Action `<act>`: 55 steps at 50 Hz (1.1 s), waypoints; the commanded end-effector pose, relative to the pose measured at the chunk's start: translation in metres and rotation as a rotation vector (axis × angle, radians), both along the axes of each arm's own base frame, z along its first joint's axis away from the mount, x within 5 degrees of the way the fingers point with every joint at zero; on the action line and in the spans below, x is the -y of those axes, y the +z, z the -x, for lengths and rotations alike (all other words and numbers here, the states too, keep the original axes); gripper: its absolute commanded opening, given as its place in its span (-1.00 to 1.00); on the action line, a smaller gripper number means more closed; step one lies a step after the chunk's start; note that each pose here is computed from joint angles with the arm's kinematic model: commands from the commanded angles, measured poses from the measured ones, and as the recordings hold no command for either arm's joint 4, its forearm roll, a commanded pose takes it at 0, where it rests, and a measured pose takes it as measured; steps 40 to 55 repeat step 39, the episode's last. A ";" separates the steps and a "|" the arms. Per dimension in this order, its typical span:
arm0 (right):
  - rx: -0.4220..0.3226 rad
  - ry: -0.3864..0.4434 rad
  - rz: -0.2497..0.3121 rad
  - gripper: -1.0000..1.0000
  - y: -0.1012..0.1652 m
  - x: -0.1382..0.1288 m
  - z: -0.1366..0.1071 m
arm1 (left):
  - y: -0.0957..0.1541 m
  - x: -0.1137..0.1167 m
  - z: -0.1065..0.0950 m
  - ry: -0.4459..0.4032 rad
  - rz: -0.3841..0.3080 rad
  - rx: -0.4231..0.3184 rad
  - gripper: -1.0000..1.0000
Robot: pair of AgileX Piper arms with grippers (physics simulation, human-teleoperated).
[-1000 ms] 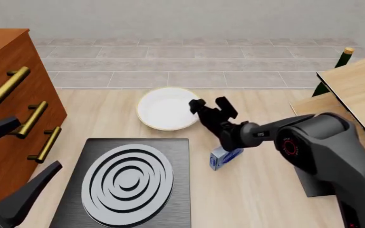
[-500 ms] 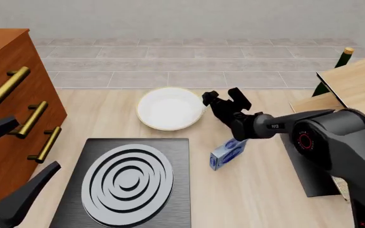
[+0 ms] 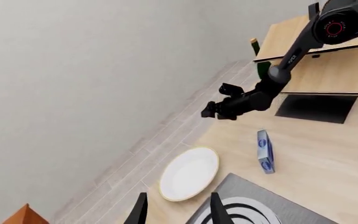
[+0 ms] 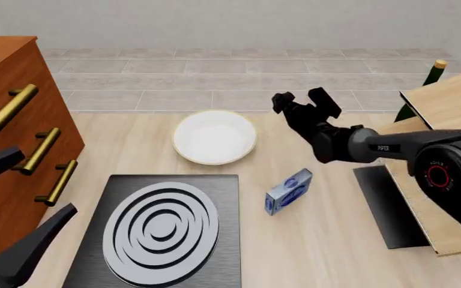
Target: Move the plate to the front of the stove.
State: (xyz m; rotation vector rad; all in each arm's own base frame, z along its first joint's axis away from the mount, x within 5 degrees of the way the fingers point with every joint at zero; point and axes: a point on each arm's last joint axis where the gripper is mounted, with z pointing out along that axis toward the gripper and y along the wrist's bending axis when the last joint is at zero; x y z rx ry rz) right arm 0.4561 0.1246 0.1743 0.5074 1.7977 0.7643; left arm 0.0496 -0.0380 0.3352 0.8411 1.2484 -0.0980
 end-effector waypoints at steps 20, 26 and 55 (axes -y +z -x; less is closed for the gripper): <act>0.174 0.132 0.399 1.00 0.096 0.008 0.092 | 0.002 0.003 -0.004 -0.008 0.029 -0.023 1.00; 0.203 0.152 0.446 1.00 0.105 0.012 0.120 | 0.001 0.004 -0.005 -0.008 0.036 -0.033 1.00; 0.280 0.207 0.526 1.00 0.112 0.020 0.187 | -0.001 0.006 -0.007 -0.010 0.038 -0.044 1.00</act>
